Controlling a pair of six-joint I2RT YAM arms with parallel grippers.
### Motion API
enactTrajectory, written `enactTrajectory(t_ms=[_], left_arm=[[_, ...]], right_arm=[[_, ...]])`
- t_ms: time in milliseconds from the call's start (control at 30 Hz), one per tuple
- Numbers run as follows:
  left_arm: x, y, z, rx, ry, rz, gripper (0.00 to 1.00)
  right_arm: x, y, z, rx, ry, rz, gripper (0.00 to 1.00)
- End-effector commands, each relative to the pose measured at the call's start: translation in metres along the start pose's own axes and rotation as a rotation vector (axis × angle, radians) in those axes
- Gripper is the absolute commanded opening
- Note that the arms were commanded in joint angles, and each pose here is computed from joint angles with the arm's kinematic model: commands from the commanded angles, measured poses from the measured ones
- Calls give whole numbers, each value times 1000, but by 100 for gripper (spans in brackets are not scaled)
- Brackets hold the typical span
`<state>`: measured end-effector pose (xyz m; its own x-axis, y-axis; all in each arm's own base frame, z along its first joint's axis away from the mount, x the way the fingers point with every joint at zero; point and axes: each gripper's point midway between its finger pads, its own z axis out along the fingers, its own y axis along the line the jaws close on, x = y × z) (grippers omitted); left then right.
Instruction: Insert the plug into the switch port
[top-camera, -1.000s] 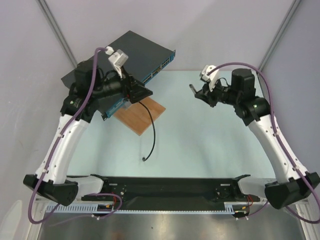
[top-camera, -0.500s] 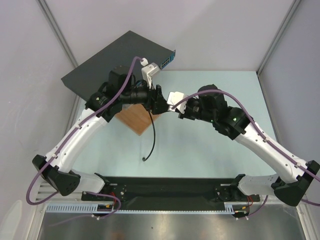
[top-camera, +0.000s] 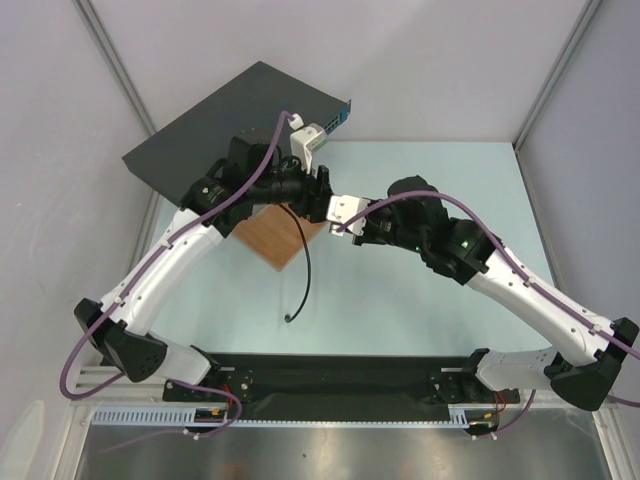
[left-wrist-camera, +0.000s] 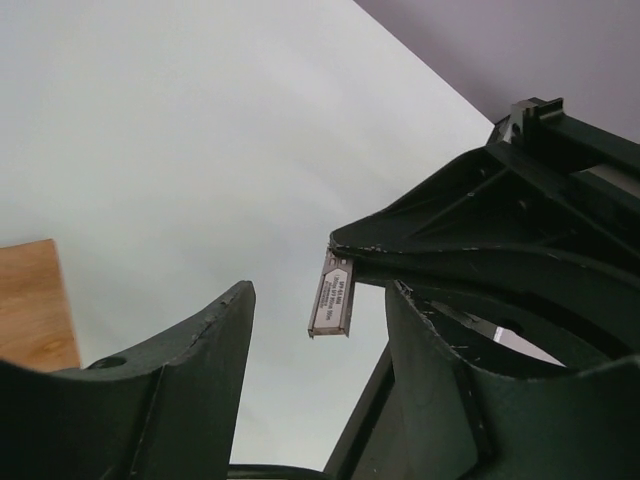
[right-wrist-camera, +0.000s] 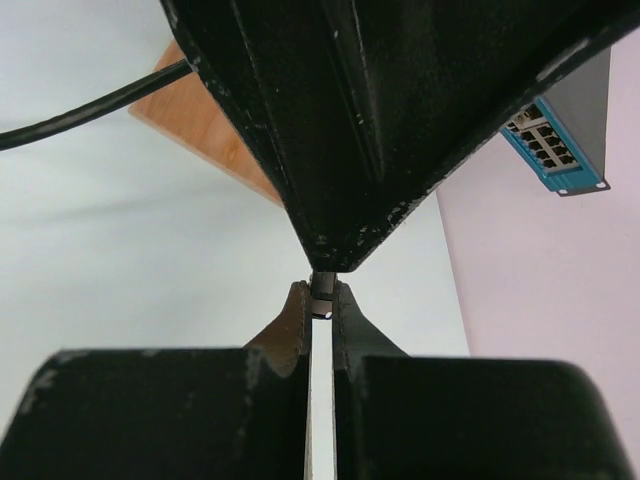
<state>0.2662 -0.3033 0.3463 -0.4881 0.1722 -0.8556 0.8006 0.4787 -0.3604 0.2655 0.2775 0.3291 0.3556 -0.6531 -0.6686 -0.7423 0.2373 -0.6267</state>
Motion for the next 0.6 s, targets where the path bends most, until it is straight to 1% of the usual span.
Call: enactTrajectory(t_ms=[0, 200, 300, 333, 400, 433, 467, 533, 567], left_arm=[[-16, -4, -7, -5, -37, 60, 59], [-11, -10, -7, 32, -28, 74, 48], [-11, -15, -8, 65, -49, 87, 32], [-12, -18, -10, 74, -57, 95, 18], [-11, -19, -10, 82, -71, 108, 4], [-13, -21, -13, 85, -87, 119, 0], [-13, -23, -14, 98, -91, 127, 0], [-13, -24, -16, 108, -114, 158, 0], [-10, -28, -20, 121, -124, 181, 0]], right_arm=[[-15, -14, -10, 56, -49, -20, 0], [-15, -16, -9, 68, -48, -20, 0], [-17, -16, -11, 68, -57, -11, 0], [-17, -15, -11, 66, -60, -8, 1], [-18, -16, -12, 67, -60, 0, 5], [-18, -16, -13, 69, -62, 6, 8], [-17, -17, -13, 72, -62, 14, 24], [-17, -15, -15, 51, -69, 43, 36], [-11, -18, -17, 48, -60, 62, 49]])
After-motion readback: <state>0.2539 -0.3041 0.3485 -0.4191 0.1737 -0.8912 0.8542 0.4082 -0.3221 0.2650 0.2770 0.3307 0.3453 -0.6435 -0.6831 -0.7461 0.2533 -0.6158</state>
